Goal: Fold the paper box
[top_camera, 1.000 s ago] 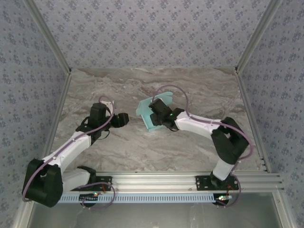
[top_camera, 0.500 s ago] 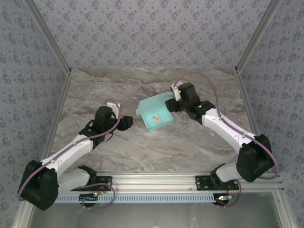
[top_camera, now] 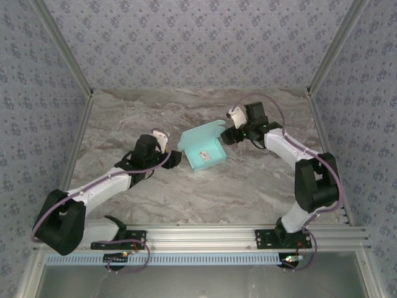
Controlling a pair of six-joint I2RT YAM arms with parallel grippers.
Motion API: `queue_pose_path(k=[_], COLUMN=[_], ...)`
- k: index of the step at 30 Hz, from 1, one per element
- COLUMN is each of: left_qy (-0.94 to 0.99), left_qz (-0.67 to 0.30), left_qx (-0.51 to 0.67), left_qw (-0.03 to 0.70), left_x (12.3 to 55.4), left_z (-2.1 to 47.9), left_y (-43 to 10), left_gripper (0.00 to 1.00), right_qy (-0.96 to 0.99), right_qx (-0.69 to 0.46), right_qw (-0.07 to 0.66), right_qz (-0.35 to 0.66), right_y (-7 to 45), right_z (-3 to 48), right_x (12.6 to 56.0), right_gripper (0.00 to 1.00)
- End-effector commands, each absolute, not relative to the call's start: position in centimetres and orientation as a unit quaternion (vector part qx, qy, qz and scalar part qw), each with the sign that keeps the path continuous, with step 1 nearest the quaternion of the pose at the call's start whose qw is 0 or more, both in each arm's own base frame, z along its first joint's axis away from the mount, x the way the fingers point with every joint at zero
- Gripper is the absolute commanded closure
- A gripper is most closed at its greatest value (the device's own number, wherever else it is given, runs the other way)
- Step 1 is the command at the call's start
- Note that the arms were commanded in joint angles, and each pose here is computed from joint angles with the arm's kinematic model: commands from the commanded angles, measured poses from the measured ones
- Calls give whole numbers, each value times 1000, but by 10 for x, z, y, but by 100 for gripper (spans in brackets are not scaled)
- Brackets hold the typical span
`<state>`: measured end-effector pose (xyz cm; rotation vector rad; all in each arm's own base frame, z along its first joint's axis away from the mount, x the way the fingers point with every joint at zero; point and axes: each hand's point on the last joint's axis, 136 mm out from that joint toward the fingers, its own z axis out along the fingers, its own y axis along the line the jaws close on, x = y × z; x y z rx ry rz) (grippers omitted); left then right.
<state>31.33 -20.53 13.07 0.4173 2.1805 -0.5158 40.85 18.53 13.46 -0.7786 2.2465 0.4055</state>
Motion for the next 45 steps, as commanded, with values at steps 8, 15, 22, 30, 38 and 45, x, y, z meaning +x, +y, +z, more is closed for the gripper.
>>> queue_pose_path(k=[8, 15, 22, 30, 38, 45], left_qy=[856, 862, 866, 845, 807, 792], left_qz=[-188, -184, -193, -226, -249, -234], left_qx=[176, 171, 153, 193, 261, 304], left_qw=[448, 440, 435, 445, 468, 475], left_x=[326, 327, 331, 342, 354, 359], left_z=[141, 129, 122, 126, 130, 132], left_y=[-207, -200, -180, -181, -208, -231], left_gripper=[31, 31, 29, 24, 26, 36], right_qy=[833, 827, 835, 848, 853, 855], right_qx=[-350, -366, -356, -336, -328, -327], right_qw=[377, 359, 358, 361, 362, 360], right_qz=[204, 229, 220, 192, 181, 181], right_y=[215, 230, 225, 217, 212, 211], right_z=[141, 133, 125, 122, 122, 121], right_x=[443, 427, 409, 409, 410, 409], right_gripper=[34, 49, 63, 65, 60, 67])
